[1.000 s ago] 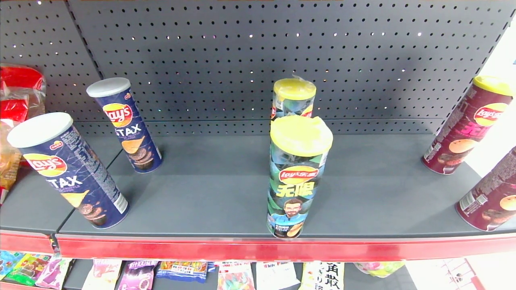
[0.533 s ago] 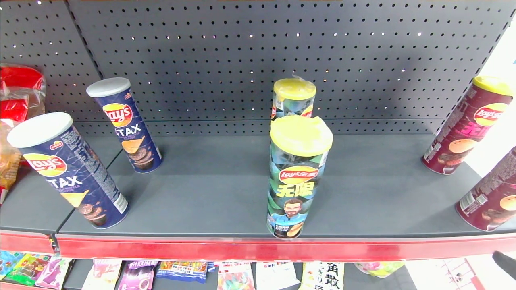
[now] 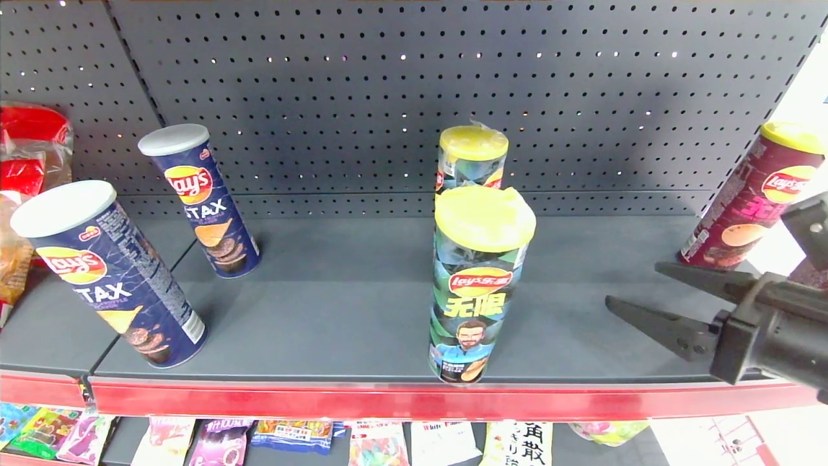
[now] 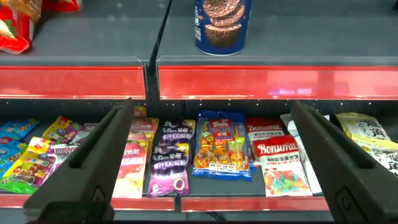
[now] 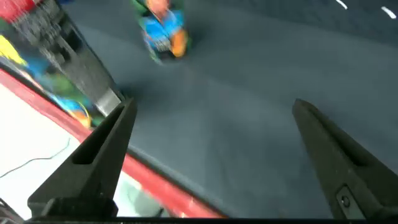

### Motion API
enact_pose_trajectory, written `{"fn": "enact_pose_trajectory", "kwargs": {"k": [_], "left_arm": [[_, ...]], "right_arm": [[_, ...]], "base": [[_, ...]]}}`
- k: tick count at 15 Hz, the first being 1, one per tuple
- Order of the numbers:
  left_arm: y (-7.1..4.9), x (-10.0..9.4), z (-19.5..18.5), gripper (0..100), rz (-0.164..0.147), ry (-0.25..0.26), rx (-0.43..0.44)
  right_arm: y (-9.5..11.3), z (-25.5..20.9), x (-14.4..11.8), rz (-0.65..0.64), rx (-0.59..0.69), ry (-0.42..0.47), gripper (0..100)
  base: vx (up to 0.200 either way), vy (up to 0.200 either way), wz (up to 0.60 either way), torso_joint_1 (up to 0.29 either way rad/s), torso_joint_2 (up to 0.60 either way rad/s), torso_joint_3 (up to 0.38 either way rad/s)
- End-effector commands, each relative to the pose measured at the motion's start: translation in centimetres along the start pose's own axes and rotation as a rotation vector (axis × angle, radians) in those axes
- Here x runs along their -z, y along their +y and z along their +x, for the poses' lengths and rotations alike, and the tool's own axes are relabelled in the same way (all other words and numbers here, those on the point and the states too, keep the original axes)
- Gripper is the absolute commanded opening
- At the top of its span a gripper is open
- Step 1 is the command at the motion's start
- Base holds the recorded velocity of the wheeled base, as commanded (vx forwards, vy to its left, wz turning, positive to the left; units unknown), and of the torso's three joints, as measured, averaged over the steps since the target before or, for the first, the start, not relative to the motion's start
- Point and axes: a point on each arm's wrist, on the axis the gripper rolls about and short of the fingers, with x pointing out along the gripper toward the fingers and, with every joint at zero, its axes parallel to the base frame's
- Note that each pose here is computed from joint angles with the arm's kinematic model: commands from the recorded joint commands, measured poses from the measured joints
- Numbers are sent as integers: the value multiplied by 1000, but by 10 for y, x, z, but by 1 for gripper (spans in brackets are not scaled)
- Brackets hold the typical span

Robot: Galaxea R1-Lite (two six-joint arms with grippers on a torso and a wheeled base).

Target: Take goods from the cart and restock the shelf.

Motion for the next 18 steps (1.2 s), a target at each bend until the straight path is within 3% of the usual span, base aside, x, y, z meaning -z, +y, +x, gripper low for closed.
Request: {"fn": "enact_pose_trajectory", "kwargs": {"k": [1, 9, 13, 18], "left_arm": [[0, 0, 0, 100, 0, 2, 0], [0, 0, 0, 100, 0, 2, 0], [0, 0, 0, 100, 0, 2, 0], [0, 0, 0, 100, 0, 2, 0]], "right_arm": [[-4, 31, 15, -26, -47, 68, 100], [-3, 56, 22, -154, -228, 110, 100], [-5, 77, 22, -249, -247, 121, 100], [5, 96, 19, -259, -291, 122, 100]], "base": [[0, 0, 0, 0, 0, 0], [0, 0, 0, 0, 0, 0], [0, 0, 0, 0, 0, 0], [0, 0, 0, 0, 0, 0]]}}
